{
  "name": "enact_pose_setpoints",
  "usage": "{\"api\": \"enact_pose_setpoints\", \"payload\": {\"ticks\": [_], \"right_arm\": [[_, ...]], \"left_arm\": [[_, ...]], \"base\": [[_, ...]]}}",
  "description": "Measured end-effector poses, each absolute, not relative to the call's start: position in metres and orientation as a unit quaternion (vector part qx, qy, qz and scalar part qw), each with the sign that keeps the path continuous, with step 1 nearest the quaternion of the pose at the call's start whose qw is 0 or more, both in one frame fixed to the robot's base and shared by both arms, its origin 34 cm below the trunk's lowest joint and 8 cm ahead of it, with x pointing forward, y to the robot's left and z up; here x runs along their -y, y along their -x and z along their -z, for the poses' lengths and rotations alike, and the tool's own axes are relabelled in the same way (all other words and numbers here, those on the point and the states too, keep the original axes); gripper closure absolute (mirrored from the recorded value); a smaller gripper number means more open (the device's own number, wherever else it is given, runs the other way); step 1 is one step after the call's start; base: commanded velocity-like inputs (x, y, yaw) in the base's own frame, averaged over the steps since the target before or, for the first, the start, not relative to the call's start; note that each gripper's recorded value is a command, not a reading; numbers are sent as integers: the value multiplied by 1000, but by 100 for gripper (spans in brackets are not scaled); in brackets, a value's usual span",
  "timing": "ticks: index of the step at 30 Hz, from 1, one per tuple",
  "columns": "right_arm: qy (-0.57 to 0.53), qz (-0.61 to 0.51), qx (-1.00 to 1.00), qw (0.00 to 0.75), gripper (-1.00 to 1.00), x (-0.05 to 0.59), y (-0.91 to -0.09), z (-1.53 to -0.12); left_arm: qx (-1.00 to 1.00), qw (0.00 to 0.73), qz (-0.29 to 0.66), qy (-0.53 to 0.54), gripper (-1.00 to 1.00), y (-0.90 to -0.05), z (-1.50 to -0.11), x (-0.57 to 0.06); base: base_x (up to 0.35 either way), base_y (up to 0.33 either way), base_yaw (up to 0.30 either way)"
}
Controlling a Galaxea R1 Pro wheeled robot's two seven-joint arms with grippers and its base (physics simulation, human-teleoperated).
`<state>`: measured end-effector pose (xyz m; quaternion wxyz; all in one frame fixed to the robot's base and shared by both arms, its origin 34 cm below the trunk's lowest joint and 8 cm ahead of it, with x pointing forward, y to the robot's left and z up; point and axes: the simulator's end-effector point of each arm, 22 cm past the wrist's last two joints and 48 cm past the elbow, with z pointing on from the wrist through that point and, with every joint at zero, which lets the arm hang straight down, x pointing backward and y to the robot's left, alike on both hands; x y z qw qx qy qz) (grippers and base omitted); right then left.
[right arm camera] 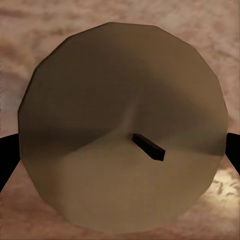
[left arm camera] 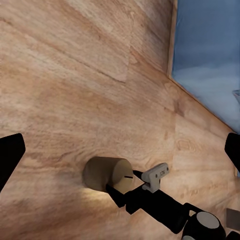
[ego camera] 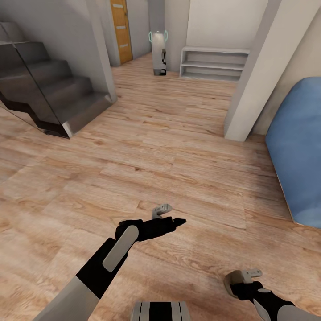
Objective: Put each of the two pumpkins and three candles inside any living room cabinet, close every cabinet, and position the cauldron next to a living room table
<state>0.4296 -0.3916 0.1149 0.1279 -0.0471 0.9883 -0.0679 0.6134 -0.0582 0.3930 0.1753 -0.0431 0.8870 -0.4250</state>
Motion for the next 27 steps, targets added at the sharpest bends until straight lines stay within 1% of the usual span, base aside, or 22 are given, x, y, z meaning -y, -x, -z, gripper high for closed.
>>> {"api": "enact_pose_setpoints", "payload": {"ticks": [9, 17, 27], "right_arm": [[48, 67, -989, 125, 100, 390, -427, -114], [48, 68, -989, 124, 100, 390, -425, -114], [47, 67, -986, 143, 100, 387, -439, -128]], "left_arm": [[-893, 199, 402, 36, -100, -622, -389, 48], [-894, 199, 400, 36, -100, -621, -388, 48], [-890, 215, 400, 26, -100, -625, -411, 49]], "base": [[0, 0, 0], [0, 0, 0], [0, 0, 0]]}}
